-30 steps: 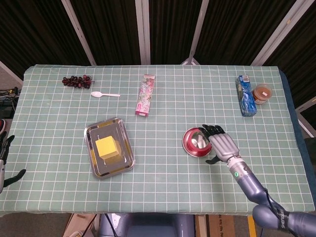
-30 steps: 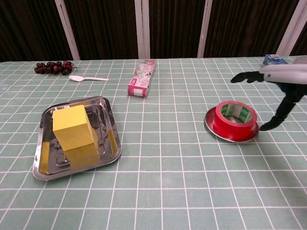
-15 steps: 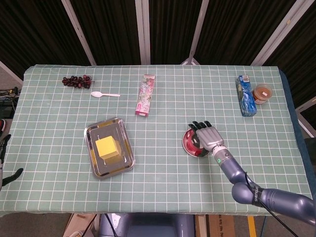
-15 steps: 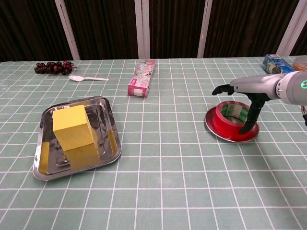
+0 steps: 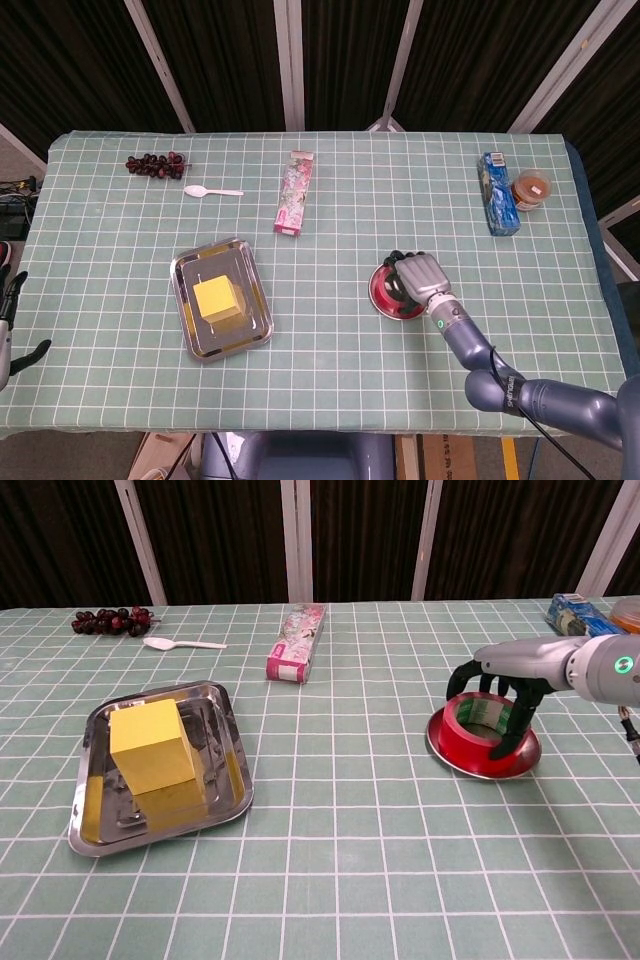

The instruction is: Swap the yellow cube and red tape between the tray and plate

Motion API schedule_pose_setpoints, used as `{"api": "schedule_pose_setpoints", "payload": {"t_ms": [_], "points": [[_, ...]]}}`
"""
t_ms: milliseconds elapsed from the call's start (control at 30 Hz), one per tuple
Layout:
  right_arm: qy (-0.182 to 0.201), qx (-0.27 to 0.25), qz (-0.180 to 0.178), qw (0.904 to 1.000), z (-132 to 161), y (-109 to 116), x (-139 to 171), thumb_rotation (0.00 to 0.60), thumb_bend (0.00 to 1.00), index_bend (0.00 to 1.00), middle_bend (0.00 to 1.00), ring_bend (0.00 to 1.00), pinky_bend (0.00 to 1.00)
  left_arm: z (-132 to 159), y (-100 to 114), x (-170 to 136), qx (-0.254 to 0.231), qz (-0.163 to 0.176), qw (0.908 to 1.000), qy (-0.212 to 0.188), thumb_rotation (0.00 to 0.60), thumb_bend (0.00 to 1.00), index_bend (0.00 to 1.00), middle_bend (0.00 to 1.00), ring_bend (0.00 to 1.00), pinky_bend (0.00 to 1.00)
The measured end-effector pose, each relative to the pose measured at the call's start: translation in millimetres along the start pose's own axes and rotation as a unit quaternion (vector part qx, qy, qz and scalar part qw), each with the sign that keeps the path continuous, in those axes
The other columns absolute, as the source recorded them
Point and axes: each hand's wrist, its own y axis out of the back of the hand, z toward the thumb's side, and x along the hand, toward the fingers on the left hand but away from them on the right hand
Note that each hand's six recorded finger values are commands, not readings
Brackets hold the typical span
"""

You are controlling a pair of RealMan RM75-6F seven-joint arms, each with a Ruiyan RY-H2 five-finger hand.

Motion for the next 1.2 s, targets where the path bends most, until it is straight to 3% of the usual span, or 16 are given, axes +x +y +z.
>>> {"api": "schedule_pose_setpoints", "payload": {"t_ms": [233, 467, 633, 967, 1033, 1200], "points": [[0.017, 0.008, -0.034, 0.9993, 8.4, 11.6, -0.6, 0.600, 0.27, 0.38, 0.26, 0.50, 0.34, -3.0, 3.2, -0.7, -0.005, 0.006, 1.0000, 0.005, 0.600, 0.05, 0.10, 0.00, 0.00, 0.00], [0.046, -0.003, -0.083, 0.9955, 30.7, 61.2, 3.1, 0.600, 0.28, 0.38, 0.26, 0.50, 0.34, -5.5, 4.0, -0.5, -0.007, 0.006, 0.9999, 0.008, 0.600, 0.05, 0.10, 0.00, 0.00, 0.00], [0.072, -0.027, -0.083, 0.9936, 63.8, 82.4, -7.0, 0.600, 0.28, 0.38, 0.26, 0.50, 0.34, -8.9, 4.6, 1.7, -0.008, 0.007, 0.9998, 0.014, 0.600, 0.05, 0.10, 0.00, 0.00, 0.00], [0.106, -0.045, -0.051, 0.9921, 128.0, 64.1, -44.3, 0.600, 0.27, 0.33, 0.23, 0.48, 0.33, -10.9, 1.9, 3.5, -0.005, 0.002, 0.9999, 0.015, 0.600, 0.05, 0.10, 0.00, 0.00, 0.00], [0.105, -0.045, -0.050, 0.9922, 135.3, 59.4, -52.8, 0.600, 0.25, 0.29, 0.18, 0.43, 0.29, -9.9, 0.2, 3.5, -0.005, -0.003, 0.9999, 0.012, 0.600, 0.05, 0.10, 0.00, 0.00, 0.00], [0.098, -0.048, -0.054, 0.9926, 143.8, 51.0, -69.4, 0.600, 0.14, 0.18, 0.05, 0.20, 0.18, -10.3, 0.1, 2.9, -0.005, -0.005, 0.9999, 0.013, 0.600, 0.05, 0.10, 0.00, 0.00, 0.00]]}}
